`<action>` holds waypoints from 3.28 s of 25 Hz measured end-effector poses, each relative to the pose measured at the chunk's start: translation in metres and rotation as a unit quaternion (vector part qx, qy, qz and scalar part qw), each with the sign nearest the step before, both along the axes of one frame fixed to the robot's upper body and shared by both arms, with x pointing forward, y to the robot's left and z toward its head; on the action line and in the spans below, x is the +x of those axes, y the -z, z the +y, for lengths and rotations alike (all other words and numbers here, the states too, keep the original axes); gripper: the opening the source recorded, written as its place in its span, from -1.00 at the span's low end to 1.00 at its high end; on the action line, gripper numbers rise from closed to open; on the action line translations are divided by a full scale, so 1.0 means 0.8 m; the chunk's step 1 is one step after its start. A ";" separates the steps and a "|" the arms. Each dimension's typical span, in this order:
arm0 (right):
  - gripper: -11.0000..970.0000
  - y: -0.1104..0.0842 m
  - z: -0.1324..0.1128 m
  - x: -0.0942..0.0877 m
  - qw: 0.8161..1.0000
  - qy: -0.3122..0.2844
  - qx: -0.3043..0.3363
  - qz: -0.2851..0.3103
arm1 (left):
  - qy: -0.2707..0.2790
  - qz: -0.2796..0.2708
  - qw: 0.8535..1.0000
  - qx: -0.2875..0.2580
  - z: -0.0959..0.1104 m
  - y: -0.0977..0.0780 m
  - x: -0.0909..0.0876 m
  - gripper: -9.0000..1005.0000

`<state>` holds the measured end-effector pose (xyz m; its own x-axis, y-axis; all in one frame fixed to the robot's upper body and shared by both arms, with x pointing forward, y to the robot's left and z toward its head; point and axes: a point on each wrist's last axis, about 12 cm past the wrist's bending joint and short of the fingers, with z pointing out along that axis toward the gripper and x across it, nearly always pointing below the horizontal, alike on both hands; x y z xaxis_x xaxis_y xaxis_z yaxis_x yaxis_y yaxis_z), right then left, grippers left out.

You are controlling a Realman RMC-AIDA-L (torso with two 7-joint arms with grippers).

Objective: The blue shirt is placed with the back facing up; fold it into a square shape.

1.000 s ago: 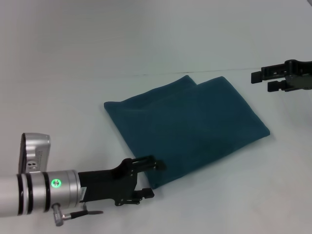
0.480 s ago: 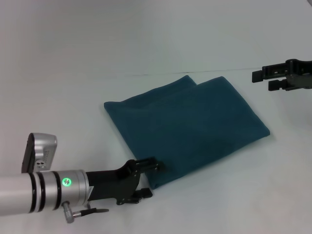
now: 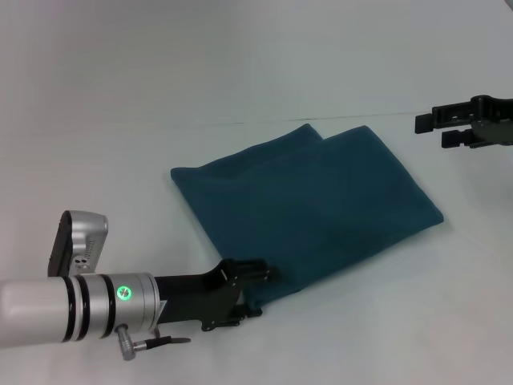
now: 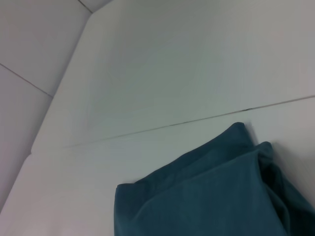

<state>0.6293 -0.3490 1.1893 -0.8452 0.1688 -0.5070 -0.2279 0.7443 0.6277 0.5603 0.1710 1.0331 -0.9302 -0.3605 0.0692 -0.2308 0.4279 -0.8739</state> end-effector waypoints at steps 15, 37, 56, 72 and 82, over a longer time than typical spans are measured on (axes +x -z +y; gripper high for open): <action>0.66 0.000 0.000 -0.001 1.000 0.000 0.005 0.002 | 0.004 -0.004 1.000 0.003 0.001 0.002 -0.002 -0.11; 0.66 0.012 -0.002 -0.008 1.000 0.005 0.015 0.020 | -0.026 -0.021 0.999 -0.025 0.083 0.007 -0.044 -0.83; 0.67 0.012 0.000 -0.008 1.000 0.005 0.016 0.019 | -0.010 -0.026 1.000 -0.016 0.106 0.002 -0.048 -0.73; 0.66 0.023 0.010 -0.030 0.988 -0.116 0.001 -0.099 | 0.065 -0.274 0.959 -0.015 0.168 -0.055 -0.072 -0.21; 0.67 0.061 0.070 -0.083 0.928 -0.306 -0.006 -0.215 | 0.216 -0.454 0.863 0.050 0.158 -0.092 -0.049 0.18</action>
<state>0.5632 -0.2927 1.1409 -0.5006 -0.2832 -0.8180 -0.8370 0.3996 0.3738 0.5212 0.2977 1.1065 -0.6334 0.0726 -0.7704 0.7300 0.3864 -0.5638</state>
